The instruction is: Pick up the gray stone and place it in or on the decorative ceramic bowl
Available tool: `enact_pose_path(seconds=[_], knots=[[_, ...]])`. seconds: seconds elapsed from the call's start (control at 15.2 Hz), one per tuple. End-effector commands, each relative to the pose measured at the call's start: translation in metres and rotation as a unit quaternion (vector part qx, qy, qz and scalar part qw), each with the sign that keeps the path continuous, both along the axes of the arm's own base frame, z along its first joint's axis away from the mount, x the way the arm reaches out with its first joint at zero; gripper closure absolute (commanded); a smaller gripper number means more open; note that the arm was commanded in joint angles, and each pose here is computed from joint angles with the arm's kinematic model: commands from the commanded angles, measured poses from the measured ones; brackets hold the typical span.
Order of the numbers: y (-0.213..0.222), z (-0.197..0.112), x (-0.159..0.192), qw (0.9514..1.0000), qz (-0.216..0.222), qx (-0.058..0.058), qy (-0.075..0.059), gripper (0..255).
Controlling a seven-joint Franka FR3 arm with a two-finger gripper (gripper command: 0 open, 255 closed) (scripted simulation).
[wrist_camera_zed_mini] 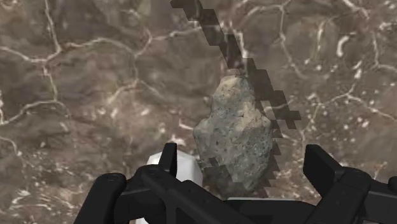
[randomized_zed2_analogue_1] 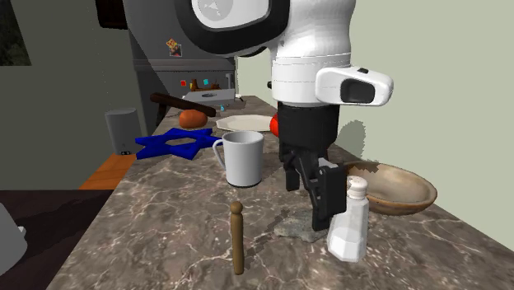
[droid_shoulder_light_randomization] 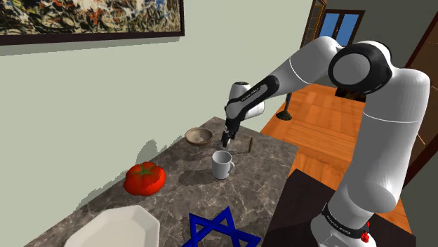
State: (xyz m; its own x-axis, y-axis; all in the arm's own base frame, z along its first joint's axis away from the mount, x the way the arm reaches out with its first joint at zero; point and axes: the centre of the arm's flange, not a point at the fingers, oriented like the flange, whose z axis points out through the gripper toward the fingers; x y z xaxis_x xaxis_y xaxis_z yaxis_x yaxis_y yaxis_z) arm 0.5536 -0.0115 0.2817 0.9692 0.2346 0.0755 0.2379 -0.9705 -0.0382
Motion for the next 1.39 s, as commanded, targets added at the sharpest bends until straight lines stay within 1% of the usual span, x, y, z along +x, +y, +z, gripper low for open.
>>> enact_pose_path(seconds=[0.0,0.26,0.73,0.79,1.32], knots=[[0.001,-0.011,0.001,1.0,0.001,0.0,-0.001,0],[0.002,-0.03,0.003,1.0,0.001,0.0,-0.001,0],[0.002,-0.03,0.003,1.0,0.001,0.0,-0.001,0],[0.002,-0.03,0.003,1.0,0.001,0.0,-0.001,255],[0.002,-0.03,0.003,1.0,0.001,0.0,-0.001,255]])
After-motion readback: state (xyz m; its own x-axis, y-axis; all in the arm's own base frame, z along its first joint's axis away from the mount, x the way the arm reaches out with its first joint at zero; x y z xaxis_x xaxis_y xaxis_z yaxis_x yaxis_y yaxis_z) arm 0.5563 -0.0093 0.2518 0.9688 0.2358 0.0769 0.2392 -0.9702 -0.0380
